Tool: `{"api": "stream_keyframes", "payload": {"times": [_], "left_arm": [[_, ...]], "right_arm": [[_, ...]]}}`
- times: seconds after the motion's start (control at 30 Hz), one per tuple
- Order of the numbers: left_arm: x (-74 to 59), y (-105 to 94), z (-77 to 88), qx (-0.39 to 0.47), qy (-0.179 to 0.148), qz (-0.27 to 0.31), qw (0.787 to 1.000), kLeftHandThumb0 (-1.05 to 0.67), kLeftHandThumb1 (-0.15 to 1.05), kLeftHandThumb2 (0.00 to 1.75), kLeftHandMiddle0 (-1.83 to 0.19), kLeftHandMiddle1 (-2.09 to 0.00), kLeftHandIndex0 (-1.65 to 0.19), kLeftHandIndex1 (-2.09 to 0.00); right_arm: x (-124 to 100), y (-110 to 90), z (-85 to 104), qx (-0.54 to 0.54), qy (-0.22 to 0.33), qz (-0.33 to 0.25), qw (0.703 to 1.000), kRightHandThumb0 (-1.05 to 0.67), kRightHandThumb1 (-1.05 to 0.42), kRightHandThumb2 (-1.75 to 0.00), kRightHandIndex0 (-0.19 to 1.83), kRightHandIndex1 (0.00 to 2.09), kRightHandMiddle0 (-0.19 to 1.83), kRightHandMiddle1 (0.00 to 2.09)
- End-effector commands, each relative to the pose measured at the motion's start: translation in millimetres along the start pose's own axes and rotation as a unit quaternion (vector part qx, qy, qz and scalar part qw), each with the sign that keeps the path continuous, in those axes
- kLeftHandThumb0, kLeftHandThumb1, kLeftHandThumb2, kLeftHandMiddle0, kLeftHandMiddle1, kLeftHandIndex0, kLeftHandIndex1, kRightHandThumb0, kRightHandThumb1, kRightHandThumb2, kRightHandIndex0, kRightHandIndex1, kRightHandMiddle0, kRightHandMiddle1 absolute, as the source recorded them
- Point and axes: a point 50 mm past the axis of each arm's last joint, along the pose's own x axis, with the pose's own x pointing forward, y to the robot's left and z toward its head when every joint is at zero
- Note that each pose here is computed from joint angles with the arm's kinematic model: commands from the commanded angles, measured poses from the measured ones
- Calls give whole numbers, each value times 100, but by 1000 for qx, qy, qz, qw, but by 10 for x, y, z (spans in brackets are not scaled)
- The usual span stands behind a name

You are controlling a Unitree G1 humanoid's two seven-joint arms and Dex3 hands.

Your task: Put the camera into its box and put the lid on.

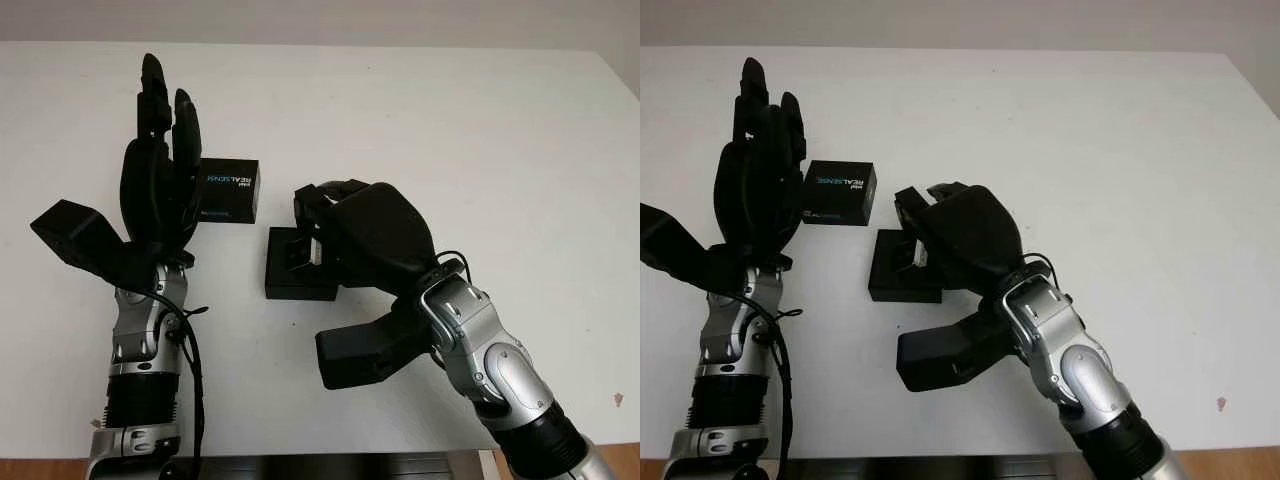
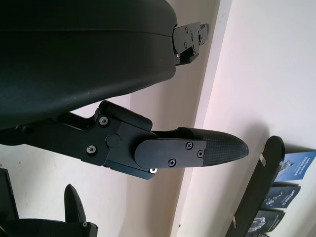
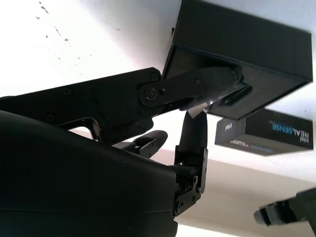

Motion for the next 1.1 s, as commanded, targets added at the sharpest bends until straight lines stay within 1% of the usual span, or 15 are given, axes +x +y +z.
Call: {"api": "stream_keyframes", "payload": {"times": [0.0, 0.07, 0.13, 0.17, 0.23, 0.3, 0.33, 0.37, 0.4, 0.43, 0.5, 0.73, 0.8, 0.93, 1.07], "left_arm": [[13, -27, 36, -3, -9, -4, 1000, -73, 105, 39, 19, 0, 19, 0], [14, -23, 35, -4, -10, -4, 1000, -73, 105, 39, 19, 0, 19, 0], [13, -22, 34, -8, -10, -5, 1000, -72, 105, 39, 19, 0, 19, 0], [12, -22, 34, -8, -10, -6, 1000, -72, 105, 39, 19, 0, 19, 0], [11, -23, 34, -8, -10, -6, 1000, -72, 105, 39, 19, 0, 19, 0], [7, -23, 38, -5, -10, -6, 1000, -72, 105, 39, 19, 0, 19, 0], [6, -22, 40, -4, -10, -5, 1000, -72, 105, 39, 19, 0, 19, 0], [4, -21, 42, -3, -10, -4, 1000, -72, 105, 40, 19, 0, 19, 0], [4, -22, 43, -3, -10, -4, 1000, -73, 105, 40, 19, 0, 19, 0], [3, -21, 44, -3, -10, -3, 1000, -72, 105, 40, 19, 0, 19, 0], [4, -21, 45, 0, -10, -3, 1000, -73, 105, 40, 19, 0, 19, 0], [10, -28, 48, 5, -7, -5, 1000, -73, 105, 41, 19, 0, 19, 0], [11, -26, 52, 9, -6, -5, 1000, -74, 105, 42, 19, 0, 19, 0], [11, -23, 58, 14, -6, -3, 1000, -74, 105, 43, 19, 0, 19, 0], [9, -17, 53, 3, -7, -1, 1000, -74, 105, 40, 19, 0, 19, 0]], "right_arm": [[-26, 44, -15, -5, 1, 13, 1000, -57, -101, -5, 50, 12, 32, 156], [-26, 49, -18, 8, 0, 8, 1000, -49, -99, -5, 53, 14, 33, 168], [-22, 56, -24, 24, -6, -9, 1000, -42, -99, -5, 59, 17, 35, 169], [-19, 65, -31, 30, -9, -20, 999, -39, -99, -5, 62, 19, 36, 166], [-5, 85, -55, 54, -17, -33, 998, -34, -100, -6, 63, 24, 37, 152], [10, 99, -79, 86, -21, -43, 995, -32, -101, -5, 62, 28, 39, 151], [19, 102, -94, 105, -22, -48, 993, -31, -101, -5, 57, 37, 39, 154], [29, 102, -113, 124, -24, -51, 991, -30, -101, -5, 48, 55, 39, 156], [39, 96, -133, 148, -25, -55, 987, -29, -102, -6, 35, 78, 36, 158], [48, 83, -153, 169, -25, -60, 983, -29, -103, -6, 29, 88, 33, 159], [63, 42, -194, 205, -23, -64, 976, -28, -104, -7, 23, 97, 29, 159], [103, -98, -302, 228, -26, -103, 968, -30, -103, -7, 21, 99, 30, 162], [104, -114, -313, 226, -24, -105, 968, -31, -103, -6, 21, 100, 30, 162], [109, -135, -321, 228, -19, -103, 968, -32, -102, -5, 21, 96, 34, 154], [106, -163, -333, 253, -14, -98, 962, -31, -102, -5, 21, 94, 35, 153]]}}
